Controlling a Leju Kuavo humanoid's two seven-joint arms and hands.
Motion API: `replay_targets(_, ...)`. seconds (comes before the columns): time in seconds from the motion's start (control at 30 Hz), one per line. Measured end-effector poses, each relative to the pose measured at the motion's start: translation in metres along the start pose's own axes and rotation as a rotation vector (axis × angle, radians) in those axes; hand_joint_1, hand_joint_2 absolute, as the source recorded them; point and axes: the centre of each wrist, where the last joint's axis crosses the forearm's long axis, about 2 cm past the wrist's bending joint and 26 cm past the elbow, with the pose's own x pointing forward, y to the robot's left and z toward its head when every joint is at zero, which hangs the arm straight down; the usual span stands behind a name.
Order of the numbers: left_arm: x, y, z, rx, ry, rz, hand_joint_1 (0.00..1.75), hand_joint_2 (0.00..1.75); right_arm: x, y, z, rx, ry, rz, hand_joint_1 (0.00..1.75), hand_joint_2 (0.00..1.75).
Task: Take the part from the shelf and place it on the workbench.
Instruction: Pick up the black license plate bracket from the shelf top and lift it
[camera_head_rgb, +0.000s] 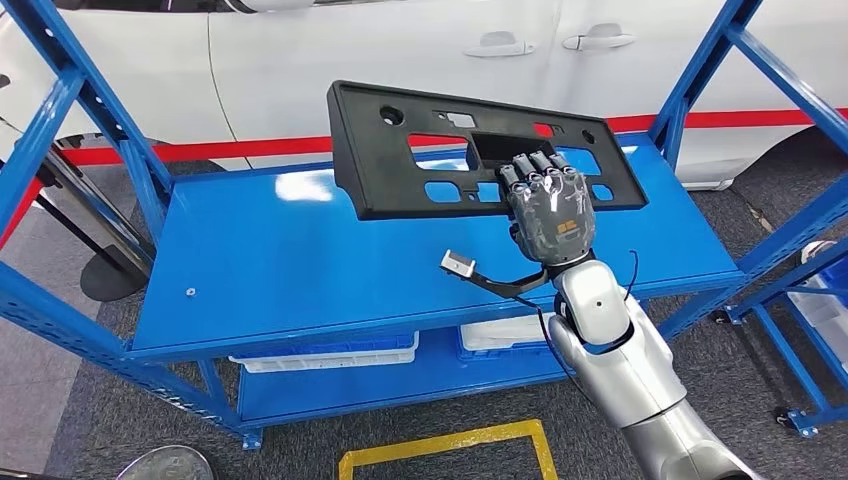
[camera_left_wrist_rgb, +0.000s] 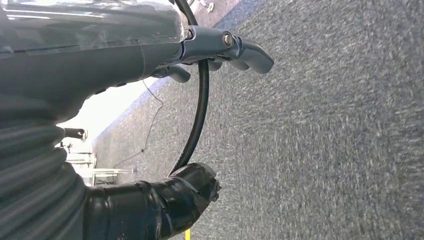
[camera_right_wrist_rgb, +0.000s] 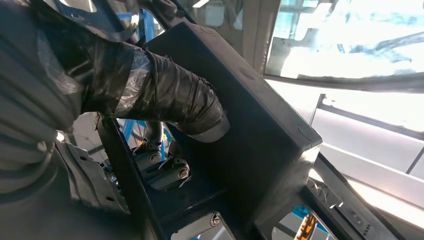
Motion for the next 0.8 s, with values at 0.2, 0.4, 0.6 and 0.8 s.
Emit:
replay_targets(0.2, -0.0003, -0.0009, 0.0001, -0.007, 0.0, 0.001, 0.0, 1.75, 0.0009, -0.0003, -0.0024, 0.018, -0.012, -0.028, 1.75, 1.75)
replay_targets(0.4, 0.0006, -0.0003, 0.0, -0.008, -0.001, 0.004, 0.0, 1.75, 0.0023, -0.0002, -0.0034, 0.025, -0.022, -0.039, 1.75, 1.75)
replay_targets(0.6, 0.0038, 0.0014, -0.0002, -0.006, -0.007, 0.007, 0.0, 1.75, 0.003, -0.0004, -0.004, 0.024, -0.03, -0.047, 1.75, 1.75)
replay_targets(0.8, 0.0041, 0.0012, -0.0002, -0.006, -0.008, 0.008, 0.0, 1.75, 0.0036, 0.0003, -0.0033, 0.029, -0.039, -0.045, 1.75, 1.75)
